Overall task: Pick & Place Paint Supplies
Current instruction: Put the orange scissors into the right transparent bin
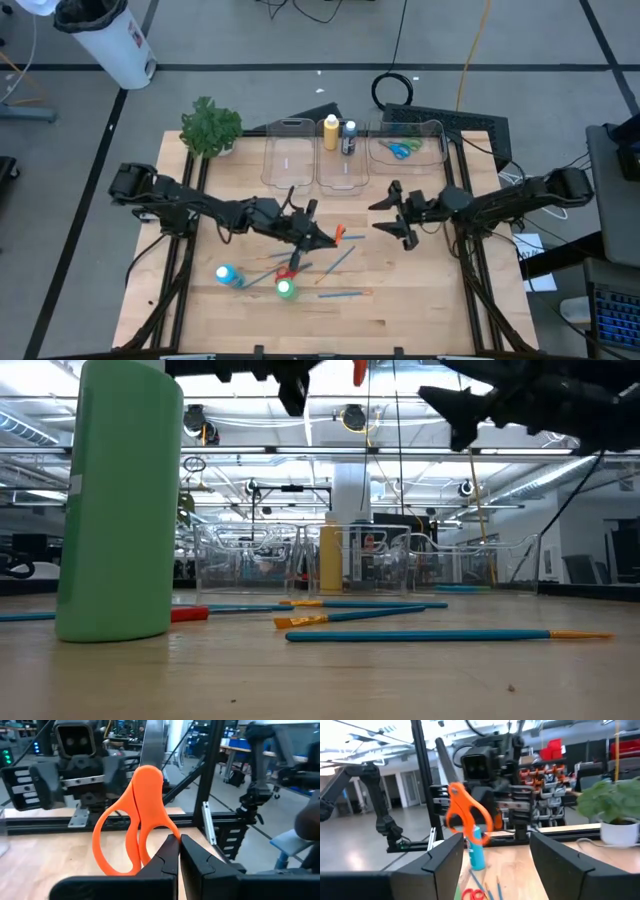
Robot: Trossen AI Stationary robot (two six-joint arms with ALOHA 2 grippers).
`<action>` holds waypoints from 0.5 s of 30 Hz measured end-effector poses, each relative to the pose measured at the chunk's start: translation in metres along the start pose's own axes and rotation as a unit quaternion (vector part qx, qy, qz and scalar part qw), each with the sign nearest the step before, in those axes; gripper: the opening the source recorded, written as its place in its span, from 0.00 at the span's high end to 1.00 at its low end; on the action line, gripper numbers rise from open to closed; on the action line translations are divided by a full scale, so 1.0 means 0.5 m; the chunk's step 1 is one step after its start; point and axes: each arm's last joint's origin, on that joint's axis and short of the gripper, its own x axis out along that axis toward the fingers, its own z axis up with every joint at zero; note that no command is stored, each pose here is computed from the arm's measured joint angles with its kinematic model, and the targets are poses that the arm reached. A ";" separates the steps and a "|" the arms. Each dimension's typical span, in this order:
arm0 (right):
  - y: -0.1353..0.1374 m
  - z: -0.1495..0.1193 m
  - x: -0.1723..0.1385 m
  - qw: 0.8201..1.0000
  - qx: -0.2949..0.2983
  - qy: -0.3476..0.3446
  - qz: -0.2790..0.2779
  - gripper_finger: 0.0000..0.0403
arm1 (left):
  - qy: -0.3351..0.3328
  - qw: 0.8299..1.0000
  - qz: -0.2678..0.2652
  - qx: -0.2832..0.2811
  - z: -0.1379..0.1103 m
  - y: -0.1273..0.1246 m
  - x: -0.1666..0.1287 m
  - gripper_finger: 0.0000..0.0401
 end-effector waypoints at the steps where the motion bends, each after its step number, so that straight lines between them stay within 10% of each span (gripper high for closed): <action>1: 0.001 0.000 0.012 1.000 -0.001 0.003 0.002 0.45 | 0.003 1.000 0.003 -0.002 -0.002 0.004 0.000 1.00; 15: 0.005 0.010 0.144 0.994 -0.069 0.009 0.087 0.44 | 0.015 1.000 0.018 -0.014 -0.004 0.022 -0.003 1.00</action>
